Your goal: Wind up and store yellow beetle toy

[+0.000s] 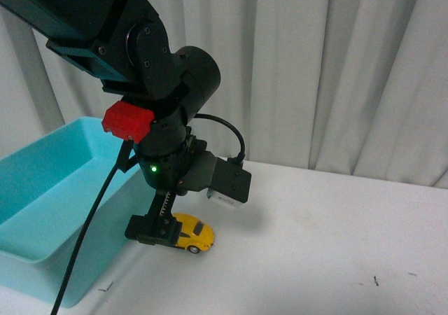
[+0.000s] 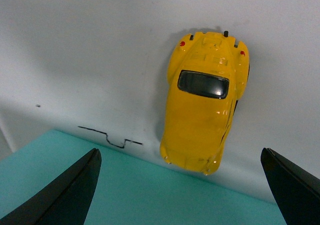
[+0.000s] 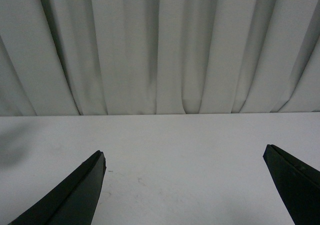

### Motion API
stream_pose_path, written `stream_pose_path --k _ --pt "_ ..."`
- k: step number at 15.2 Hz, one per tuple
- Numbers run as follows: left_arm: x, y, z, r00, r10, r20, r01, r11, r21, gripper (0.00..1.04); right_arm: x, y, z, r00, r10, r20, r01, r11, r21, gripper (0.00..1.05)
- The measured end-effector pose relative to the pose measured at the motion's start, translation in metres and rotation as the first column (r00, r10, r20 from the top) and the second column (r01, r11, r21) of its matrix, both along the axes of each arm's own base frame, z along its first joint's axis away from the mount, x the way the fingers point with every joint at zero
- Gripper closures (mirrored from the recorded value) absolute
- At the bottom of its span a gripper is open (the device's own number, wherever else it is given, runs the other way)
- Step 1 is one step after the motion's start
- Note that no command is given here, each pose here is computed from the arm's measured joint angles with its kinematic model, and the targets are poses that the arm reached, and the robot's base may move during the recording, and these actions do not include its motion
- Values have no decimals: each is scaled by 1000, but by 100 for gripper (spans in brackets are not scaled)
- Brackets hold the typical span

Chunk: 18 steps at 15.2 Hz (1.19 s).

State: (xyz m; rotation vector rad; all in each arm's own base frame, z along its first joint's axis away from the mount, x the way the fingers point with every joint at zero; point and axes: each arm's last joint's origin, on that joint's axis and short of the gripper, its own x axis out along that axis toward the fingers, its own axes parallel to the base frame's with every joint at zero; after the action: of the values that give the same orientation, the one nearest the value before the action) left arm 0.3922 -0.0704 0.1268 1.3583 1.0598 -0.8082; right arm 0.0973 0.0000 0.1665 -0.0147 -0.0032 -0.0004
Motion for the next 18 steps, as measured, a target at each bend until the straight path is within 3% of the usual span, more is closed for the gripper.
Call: stream_pose_path --k 3,10,12,14,18 --pt "2 0 -20 992 124 -13 -124 992 -22 7 0 0 0 1000 0 0 0 1000 0 7" --pt "4 2 -36 984 175 -14 -176 984 -34 7 0 0 0 1000 0 0 0 1000 0 7" --pt "8 12 -41 973 230 6 -230 973 -23 43 0 0 0 1000 0 0 0 1000 0 7" --pt "8 11 -40 976 219 13 -218 976 -23 60 0 0 0 1000 0 0 0 1000 0 7" --pt "6 -3 -34 997 74 -2 -74 997 -31 67 0 0 0 1000 0 0 0 1000 0 7"
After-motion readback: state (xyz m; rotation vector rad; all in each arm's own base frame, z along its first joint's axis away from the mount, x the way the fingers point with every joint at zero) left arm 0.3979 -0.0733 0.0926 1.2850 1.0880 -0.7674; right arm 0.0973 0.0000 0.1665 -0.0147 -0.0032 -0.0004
